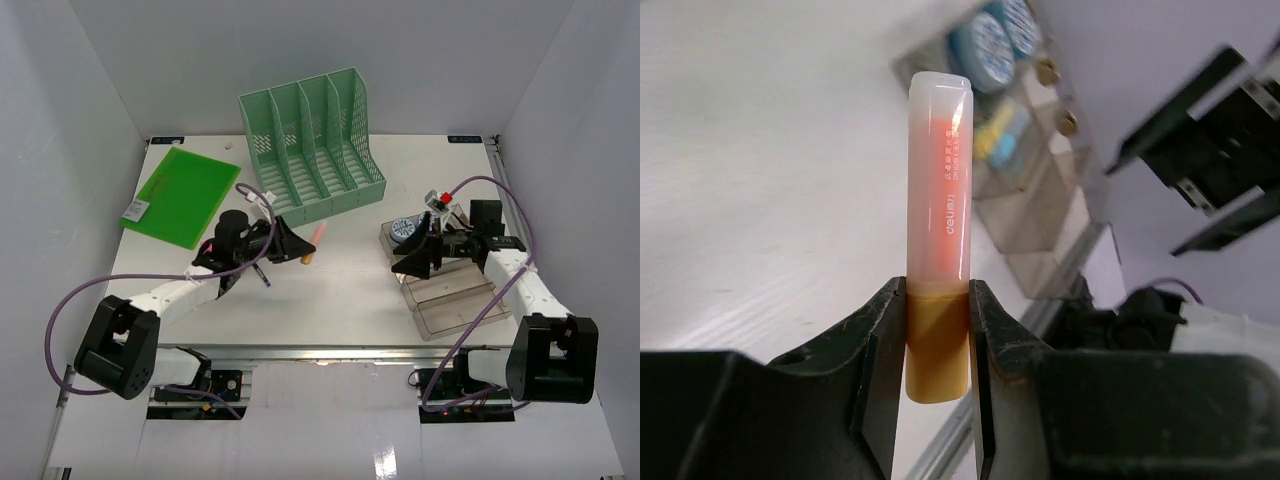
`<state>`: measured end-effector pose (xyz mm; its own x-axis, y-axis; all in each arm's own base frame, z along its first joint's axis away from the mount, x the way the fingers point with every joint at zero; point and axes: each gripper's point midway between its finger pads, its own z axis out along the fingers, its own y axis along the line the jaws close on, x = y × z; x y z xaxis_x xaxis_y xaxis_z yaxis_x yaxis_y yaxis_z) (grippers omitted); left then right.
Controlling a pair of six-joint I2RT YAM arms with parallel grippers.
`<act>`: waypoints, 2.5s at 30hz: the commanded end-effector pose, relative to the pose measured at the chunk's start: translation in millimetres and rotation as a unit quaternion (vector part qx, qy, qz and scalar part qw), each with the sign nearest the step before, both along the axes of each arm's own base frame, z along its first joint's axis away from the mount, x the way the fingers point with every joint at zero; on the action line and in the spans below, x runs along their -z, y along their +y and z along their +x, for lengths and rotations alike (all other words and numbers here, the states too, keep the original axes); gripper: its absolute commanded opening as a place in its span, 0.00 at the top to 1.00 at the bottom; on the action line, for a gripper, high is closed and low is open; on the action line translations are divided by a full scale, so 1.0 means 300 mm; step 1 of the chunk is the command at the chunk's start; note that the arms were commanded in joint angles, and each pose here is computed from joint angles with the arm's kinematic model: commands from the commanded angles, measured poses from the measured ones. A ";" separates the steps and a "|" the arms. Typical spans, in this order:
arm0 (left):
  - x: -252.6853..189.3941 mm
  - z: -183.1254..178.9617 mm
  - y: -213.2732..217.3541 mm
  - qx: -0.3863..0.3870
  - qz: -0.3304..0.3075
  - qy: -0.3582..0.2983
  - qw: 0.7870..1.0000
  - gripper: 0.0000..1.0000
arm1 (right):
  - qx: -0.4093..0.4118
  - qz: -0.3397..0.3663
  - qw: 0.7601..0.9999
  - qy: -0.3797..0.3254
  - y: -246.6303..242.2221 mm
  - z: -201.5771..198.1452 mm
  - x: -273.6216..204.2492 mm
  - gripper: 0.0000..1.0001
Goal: Organize the desk
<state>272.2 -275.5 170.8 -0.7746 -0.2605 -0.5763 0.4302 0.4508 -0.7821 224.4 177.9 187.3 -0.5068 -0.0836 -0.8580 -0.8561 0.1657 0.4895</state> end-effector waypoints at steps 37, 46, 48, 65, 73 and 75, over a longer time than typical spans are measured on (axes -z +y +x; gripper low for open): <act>-0.193 -0.063 -0.545 0.083 -0.099 -0.063 0.990 0.57 | 0.234 0.024 0.966 0.110 0.029 0.229 -0.142 0.92; -0.225 -0.077 -0.519 0.082 -0.091 -0.081 0.989 0.21 | 0.234 0.025 0.970 0.066 -0.007 0.225 -0.162 0.92; -0.244 -0.078 -0.503 0.077 -0.086 -0.094 0.989 0.17 | 0.244 0.014 0.969 0.045 -0.037 0.236 -0.161 0.92; -0.213 -0.177 -0.008 -0.036 0.096 -0.170 0.980 0.02 | 0.221 -0.379 0.866 -0.239 -0.382 0.313 -0.006 0.92; -0.058 -0.272 0.169 -0.113 0.096 -0.082 0.986 0.02 | 0.140 -0.494 0.800 -0.309 -0.442 0.372 0.131 0.92; -0.044 -0.288 0.212 -0.139 0.086 -0.069 0.984 0.02 | 0.120 -0.512 0.784 -0.330 -0.441 0.376 0.155 0.92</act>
<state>192.6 -243.2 205.0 -0.5669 -0.2440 -0.7868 0.5210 0.6336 -0.5719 326.1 57.4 148.0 -0.2261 -0.7252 -0.6504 -0.7458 0.5584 -0.3633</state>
